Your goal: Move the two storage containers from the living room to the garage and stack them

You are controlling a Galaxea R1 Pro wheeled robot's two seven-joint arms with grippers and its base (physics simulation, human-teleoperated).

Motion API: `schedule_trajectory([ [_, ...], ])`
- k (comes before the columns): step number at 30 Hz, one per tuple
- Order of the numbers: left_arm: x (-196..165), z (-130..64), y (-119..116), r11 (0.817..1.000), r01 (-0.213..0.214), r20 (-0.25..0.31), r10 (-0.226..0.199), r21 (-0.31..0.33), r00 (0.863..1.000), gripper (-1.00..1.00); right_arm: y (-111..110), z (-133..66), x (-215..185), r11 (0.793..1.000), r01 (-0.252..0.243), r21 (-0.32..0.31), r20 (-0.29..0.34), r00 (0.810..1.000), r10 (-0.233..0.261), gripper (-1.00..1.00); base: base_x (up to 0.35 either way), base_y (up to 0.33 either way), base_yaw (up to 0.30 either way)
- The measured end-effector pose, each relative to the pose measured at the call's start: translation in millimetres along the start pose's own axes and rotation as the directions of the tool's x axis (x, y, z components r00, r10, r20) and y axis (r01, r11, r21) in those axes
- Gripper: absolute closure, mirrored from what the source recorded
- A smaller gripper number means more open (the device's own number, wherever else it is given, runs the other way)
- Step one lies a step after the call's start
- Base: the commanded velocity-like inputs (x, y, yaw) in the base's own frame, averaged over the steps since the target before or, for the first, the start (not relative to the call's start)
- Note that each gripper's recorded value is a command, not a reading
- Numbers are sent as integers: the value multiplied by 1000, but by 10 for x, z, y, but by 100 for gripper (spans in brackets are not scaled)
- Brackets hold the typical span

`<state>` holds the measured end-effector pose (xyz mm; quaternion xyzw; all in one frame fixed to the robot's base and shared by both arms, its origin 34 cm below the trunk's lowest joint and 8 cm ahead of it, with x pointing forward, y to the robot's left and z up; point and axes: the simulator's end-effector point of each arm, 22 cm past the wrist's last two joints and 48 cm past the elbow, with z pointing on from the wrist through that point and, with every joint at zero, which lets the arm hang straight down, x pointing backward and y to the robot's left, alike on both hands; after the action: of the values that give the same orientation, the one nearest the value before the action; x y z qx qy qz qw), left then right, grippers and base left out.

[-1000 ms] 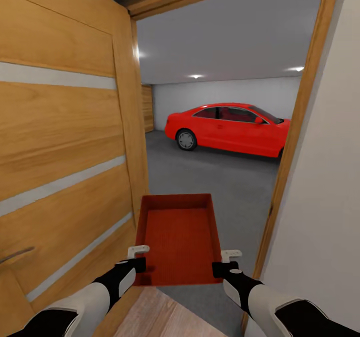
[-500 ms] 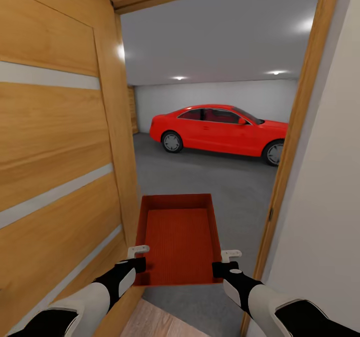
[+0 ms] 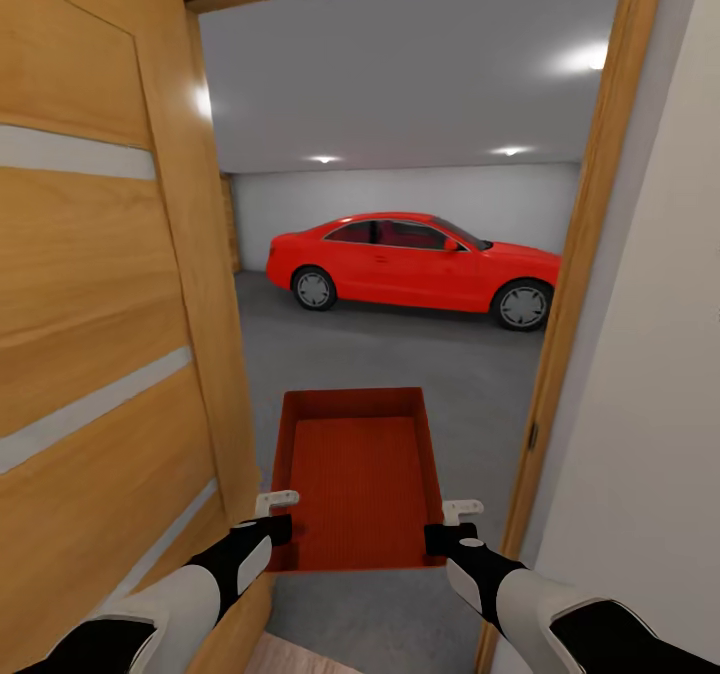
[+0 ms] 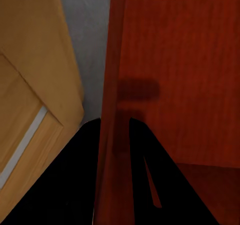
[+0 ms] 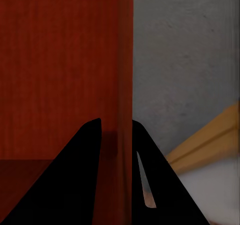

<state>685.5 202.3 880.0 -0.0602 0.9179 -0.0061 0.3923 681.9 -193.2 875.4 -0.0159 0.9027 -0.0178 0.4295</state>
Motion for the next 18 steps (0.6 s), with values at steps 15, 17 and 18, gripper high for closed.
schedule_trajectory([
  [15,-48,-30,-4,1000,0,10,0,1,1000,100,-3,-26,-51,1000,0,0,10,1000,0,100,172,143,-215],
  [17,-55,-34,-4,1000,0,11,0,1,1000,100,-2,-29,-58,1000,0,1,11,1000,0,100,172,143,-215],
  [18,-58,-36,-3,1000,0,12,0,2,1000,100,-1,-31,-61,1000,0,1,12,1000,0,100,172,143,-215],
])
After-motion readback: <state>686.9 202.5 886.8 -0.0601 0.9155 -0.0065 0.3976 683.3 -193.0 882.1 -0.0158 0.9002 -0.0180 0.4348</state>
